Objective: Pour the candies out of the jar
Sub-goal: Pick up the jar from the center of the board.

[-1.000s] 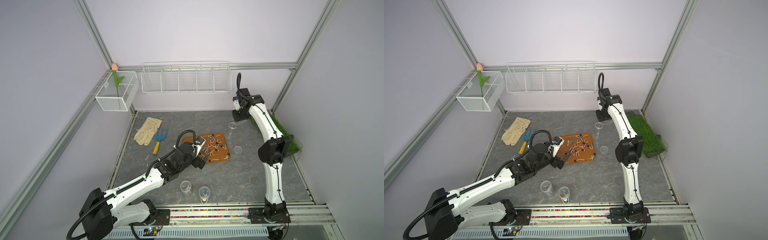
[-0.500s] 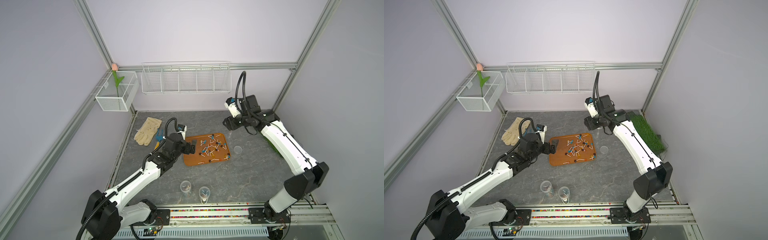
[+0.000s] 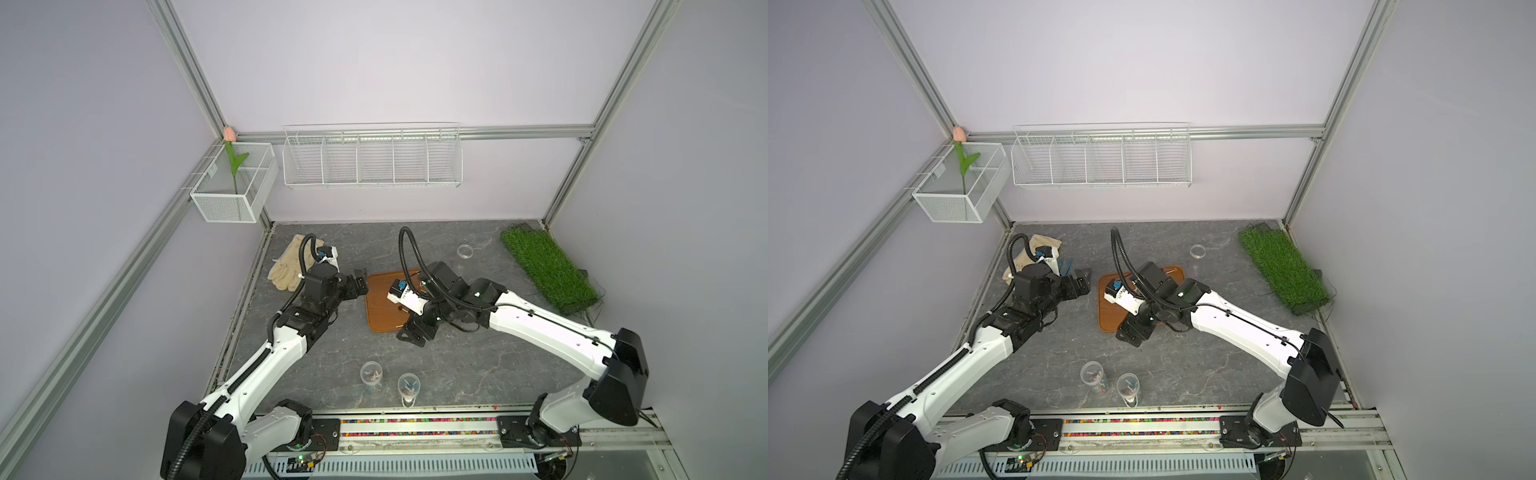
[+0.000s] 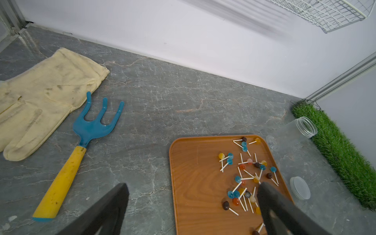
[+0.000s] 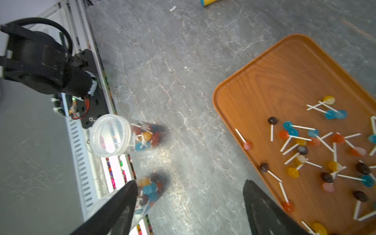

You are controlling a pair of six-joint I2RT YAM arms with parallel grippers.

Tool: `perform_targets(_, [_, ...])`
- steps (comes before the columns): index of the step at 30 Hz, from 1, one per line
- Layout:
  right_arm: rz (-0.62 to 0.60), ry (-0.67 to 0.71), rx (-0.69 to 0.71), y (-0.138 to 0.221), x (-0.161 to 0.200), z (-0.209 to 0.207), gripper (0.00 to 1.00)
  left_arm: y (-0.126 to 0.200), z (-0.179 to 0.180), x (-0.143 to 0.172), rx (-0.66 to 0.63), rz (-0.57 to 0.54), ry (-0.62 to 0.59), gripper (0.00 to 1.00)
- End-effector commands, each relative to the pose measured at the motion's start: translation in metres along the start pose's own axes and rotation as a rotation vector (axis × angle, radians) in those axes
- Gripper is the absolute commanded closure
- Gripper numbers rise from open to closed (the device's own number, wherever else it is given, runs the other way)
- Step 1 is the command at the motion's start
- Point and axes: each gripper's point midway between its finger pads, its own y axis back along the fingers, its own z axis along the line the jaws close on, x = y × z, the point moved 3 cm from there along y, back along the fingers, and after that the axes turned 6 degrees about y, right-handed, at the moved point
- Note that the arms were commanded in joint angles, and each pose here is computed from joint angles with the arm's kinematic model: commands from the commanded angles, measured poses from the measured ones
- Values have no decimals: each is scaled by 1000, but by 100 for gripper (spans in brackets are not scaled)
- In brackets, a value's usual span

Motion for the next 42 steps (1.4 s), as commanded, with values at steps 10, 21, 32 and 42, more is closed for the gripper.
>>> perform_targets(10, [23,168,-174,1,43,75,4,-6,0,7,15,35,52,0])
perform_targets(21, [140,183,-165,-33,80,97,5,-11,2,12,14,48,59,0])
perform_targets(32, [137,39,67,-64,67,54,13,-13,1,14,23,59,48,0])
perform_targets(42, [129,-53,160,-57,70,14,32,-14,2,14,24,54,46,0])
